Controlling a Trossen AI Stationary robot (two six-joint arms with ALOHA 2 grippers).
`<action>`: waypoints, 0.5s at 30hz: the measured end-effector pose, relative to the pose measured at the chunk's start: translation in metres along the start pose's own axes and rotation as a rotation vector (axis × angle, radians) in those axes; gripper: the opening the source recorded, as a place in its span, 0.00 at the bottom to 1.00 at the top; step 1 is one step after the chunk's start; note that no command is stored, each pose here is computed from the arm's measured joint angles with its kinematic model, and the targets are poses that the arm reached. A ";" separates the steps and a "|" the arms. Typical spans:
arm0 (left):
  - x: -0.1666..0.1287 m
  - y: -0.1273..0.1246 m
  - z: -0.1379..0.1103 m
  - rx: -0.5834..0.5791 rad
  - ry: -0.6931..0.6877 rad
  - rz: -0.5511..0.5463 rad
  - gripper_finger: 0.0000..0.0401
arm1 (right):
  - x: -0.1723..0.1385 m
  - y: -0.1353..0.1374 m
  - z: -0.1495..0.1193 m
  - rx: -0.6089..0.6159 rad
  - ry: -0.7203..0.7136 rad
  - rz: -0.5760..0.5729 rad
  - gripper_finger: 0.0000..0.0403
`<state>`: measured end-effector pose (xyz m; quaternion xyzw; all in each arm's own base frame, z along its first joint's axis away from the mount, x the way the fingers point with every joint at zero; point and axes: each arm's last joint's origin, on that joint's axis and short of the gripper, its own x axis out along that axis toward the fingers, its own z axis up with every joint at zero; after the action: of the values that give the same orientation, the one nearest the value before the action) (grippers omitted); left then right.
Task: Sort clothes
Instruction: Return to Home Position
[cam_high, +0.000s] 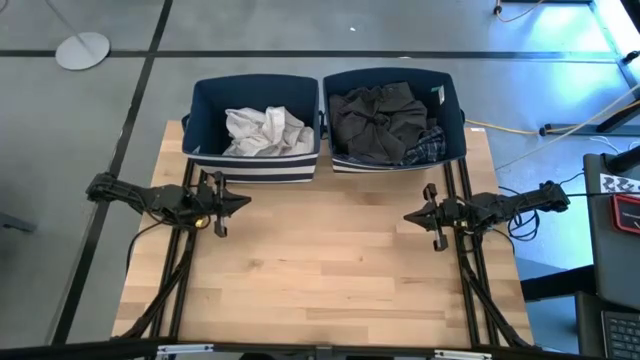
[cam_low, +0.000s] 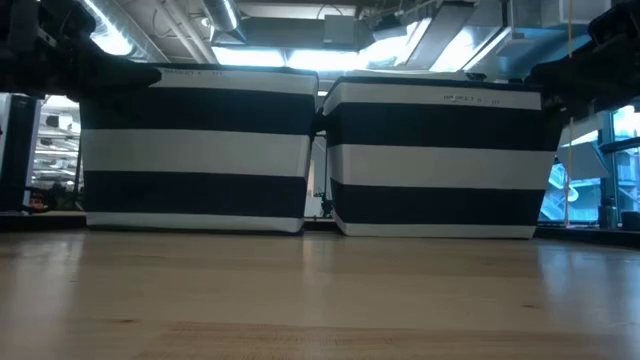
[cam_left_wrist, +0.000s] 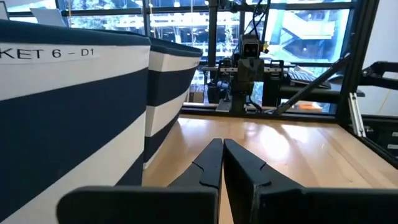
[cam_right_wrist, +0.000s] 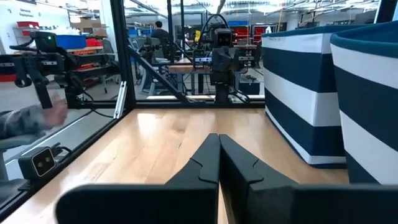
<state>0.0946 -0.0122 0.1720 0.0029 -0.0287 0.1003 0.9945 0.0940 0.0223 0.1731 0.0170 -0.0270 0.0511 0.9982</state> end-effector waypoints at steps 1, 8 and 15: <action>0.000 0.000 0.000 0.000 0.000 0.000 0.01 | 0.000 0.000 0.000 0.001 -0.004 0.001 0.01; 0.000 0.000 0.000 -0.003 0.000 0.000 0.01 | 0.000 0.000 0.001 0.001 -0.010 0.003 0.01; 0.000 0.000 0.000 -0.002 0.000 0.000 0.01 | 0.000 0.000 0.000 0.000 -0.001 0.005 0.01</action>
<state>0.0946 -0.0122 0.1720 0.0017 -0.0287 0.1003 0.9945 0.0941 0.0224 0.1732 0.0168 -0.0276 0.0534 0.9980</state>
